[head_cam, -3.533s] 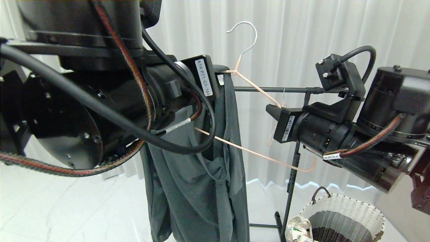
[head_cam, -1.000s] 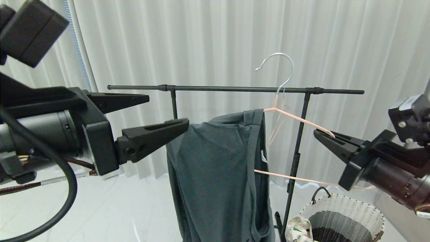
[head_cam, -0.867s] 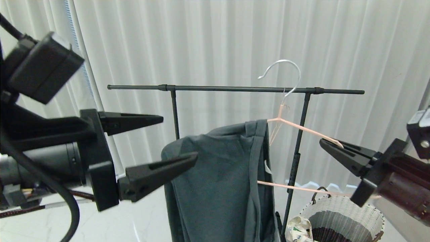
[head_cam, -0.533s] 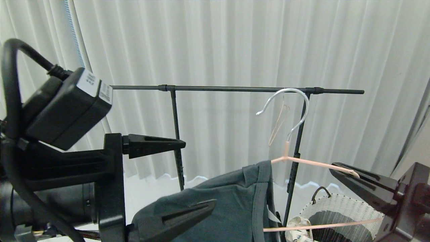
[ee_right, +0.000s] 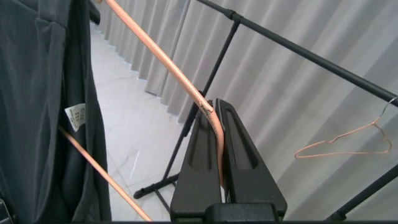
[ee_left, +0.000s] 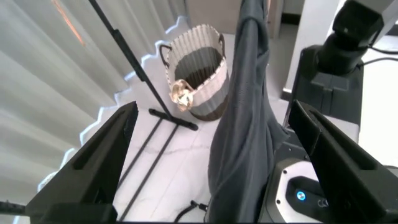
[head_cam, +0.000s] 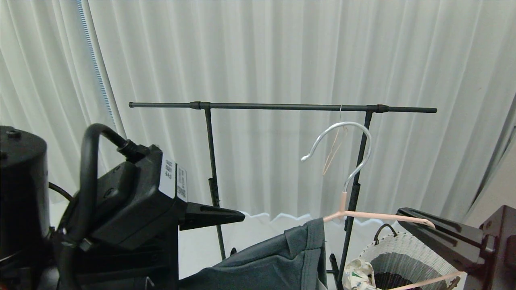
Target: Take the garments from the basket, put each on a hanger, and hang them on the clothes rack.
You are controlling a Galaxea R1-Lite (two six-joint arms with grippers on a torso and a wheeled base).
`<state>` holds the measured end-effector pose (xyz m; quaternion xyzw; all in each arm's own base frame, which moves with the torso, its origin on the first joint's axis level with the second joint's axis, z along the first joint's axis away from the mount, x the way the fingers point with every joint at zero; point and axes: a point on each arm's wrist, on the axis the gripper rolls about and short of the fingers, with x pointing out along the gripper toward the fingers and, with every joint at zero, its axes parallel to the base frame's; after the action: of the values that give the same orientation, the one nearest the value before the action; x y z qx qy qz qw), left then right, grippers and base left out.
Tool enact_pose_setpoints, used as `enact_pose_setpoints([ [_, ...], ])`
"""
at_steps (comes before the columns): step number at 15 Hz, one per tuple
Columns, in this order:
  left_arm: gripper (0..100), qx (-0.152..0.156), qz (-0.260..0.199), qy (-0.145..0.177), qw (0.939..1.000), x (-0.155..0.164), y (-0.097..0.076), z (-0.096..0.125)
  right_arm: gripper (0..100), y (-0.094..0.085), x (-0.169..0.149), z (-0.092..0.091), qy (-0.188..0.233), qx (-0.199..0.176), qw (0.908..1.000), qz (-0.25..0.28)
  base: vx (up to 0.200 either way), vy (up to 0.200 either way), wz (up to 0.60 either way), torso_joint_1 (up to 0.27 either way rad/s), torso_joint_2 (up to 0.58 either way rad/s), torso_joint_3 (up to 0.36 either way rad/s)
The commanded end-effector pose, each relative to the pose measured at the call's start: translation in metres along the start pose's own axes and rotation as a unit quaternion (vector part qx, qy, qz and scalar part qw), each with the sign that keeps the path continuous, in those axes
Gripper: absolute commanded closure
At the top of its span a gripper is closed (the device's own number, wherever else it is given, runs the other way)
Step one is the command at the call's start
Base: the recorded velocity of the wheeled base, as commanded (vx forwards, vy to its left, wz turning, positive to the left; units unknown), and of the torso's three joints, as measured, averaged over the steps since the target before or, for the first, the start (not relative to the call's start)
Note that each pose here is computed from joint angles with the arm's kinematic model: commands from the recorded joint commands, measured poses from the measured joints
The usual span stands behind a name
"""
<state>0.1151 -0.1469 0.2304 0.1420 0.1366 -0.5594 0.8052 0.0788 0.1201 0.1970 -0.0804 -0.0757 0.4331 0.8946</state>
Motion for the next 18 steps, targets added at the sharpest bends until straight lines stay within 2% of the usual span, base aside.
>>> enact_pose_setpoints([
  [1,0,-0.002,-0.008,0.012,0.9999,0.009,0.0,-0.002,100,0.001,0.001,-0.001,0.002,0.0,1.0,0.003,0.0,0.0,0.0,0.0,0.0,0.0],
  [6,0,0.001,-0.023,0.022,0.9995,0.016,-0.005,-0.004,100,0.003,0.001,0.001,-0.001,-0.002,1.0,0.01,0.0,0.0,0.0,0.0,0.0,0.0],
  [7,100,0.001,-0.023,0.024,0.9994,0.016,-0.004,-0.004,100,0.003,0.001,0.001,-0.002,-0.002,1.0,0.009,0.0,0.0,0.0,0.0,0.0,0.0],
  [12,100,-0.001,-0.023,0.034,0.9992,0.019,-0.004,-0.009,100,0.002,0.001,0.003,-0.003,-0.002,1.0,-0.001,0.0,0.0,0.0,0.0,0.0,0.0],
  [14,100,0.009,-0.022,0.036,0.9991,0.019,-0.004,-0.01,100,0.002,0.0,0.003,-0.006,-0.002,1.0,-0.002,0.0,0.0,0.0,0.0,0.0,0.0],
  [17,100,0.011,0.011,0.044,0.9989,0.019,-0.003,-0.01,100,0.002,-0.001,0.002,-0.004,-0.01,0.9999,-0.001,0.0,0.0,0.0,0.0,0.0,0.0],
  [18,100,0.018,0.027,0.05,0.9982,0.02,-0.002,-0.011,0,0.002,-0.002,0.002,-0.004,-0.011,0.9999,-0.001,0.0,0.0,0.0,0.0,0.0,0.0],
])
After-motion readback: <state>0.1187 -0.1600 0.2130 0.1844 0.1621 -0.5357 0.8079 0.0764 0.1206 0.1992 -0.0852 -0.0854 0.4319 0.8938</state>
